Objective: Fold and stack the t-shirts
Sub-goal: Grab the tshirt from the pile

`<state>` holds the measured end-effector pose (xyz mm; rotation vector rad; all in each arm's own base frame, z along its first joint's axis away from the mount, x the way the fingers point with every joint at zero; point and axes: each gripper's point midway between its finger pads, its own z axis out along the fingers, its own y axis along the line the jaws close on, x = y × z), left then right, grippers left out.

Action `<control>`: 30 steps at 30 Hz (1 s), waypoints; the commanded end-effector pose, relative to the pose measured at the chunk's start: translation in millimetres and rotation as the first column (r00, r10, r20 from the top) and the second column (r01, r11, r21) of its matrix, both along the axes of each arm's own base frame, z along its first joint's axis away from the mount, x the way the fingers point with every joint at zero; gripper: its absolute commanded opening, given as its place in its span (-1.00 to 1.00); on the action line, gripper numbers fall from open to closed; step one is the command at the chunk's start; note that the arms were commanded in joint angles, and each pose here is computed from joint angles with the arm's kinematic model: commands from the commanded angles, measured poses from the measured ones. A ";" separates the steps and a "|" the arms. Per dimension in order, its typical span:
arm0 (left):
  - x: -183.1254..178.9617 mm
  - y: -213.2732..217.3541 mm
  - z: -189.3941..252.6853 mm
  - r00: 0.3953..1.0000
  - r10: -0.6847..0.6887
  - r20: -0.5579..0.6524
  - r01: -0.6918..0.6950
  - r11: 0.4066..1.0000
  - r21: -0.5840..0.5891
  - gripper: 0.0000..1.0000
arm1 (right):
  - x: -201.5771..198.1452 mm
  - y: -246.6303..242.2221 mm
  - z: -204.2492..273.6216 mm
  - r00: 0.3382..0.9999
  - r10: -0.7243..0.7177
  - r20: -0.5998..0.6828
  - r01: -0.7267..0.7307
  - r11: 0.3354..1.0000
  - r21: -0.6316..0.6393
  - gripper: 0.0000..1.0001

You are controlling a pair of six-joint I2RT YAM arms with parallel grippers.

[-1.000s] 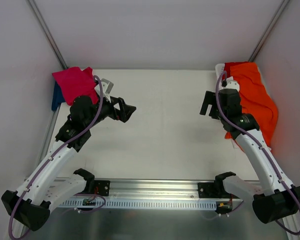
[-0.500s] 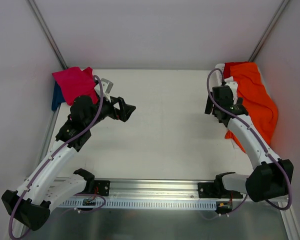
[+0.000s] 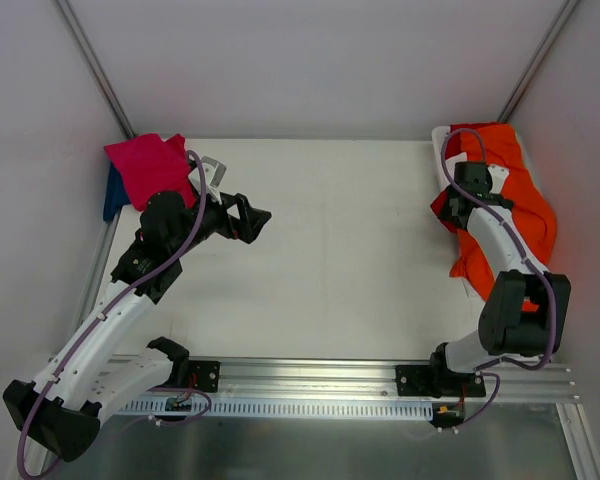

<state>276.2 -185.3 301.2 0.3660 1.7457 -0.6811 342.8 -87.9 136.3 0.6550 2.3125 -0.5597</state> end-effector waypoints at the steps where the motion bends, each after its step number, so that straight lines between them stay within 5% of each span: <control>1: -1.9 0.3 0.0 1.000 0.002 0.022 -0.002 1.000 0.017 0.98 | 25.8 -7.8 20.3 0.996 -0.035 0.086 0.035 0.999 0.002 0.99; 18: 0.2 1.9 -4.9 1.000 0.015 0.017 -0.016 0.999 0.035 0.98 | 43.4 -0.8 12.5 0.996 -0.009 0.093 0.005 0.999 0.039 0.97; 20: 0.4 1.9 -5.4 1.000 0.015 0.017 -0.015 0.999 0.037 0.98 | 43.3 -0.4 13.1 0.995 -0.006 0.096 0.002 0.999 0.041 0.73; 22: 0.0 2.1 -5.7 1.000 0.016 0.016 -0.017 0.999 0.038 0.98 | 43.1 -0.3 11.5 0.996 -0.008 0.094 0.004 0.999 0.043 0.14; 23: 0.0 1.8 -5.3 1.000 0.015 0.017 -0.015 0.999 0.037 0.98 | 42.8 -0.2 11.0 0.995 -0.011 0.094 0.006 0.999 0.044 -0.38; 25: 0.3 2.2 -5.3 1.000 0.018 0.017 -0.018 0.999 0.037 0.98 | 42.5 -0.4 10.5 0.995 -0.018 0.097 0.013 0.999 0.046 -0.83; 26: 0.4 1.9 -6.5 1.000 0.016 0.015 -0.017 0.999 0.038 0.98 | 41.7 0.1 11.0 0.995 -0.019 0.095 0.015 0.999 0.047 -0.99; 30: 0.0 1.0 -5.9 1.000 0.013 0.015 -0.013 0.999 0.040 0.98 | 41.5 2.8 13.4 0.995 -0.018 0.101 0.013 0.999 0.048 -0.99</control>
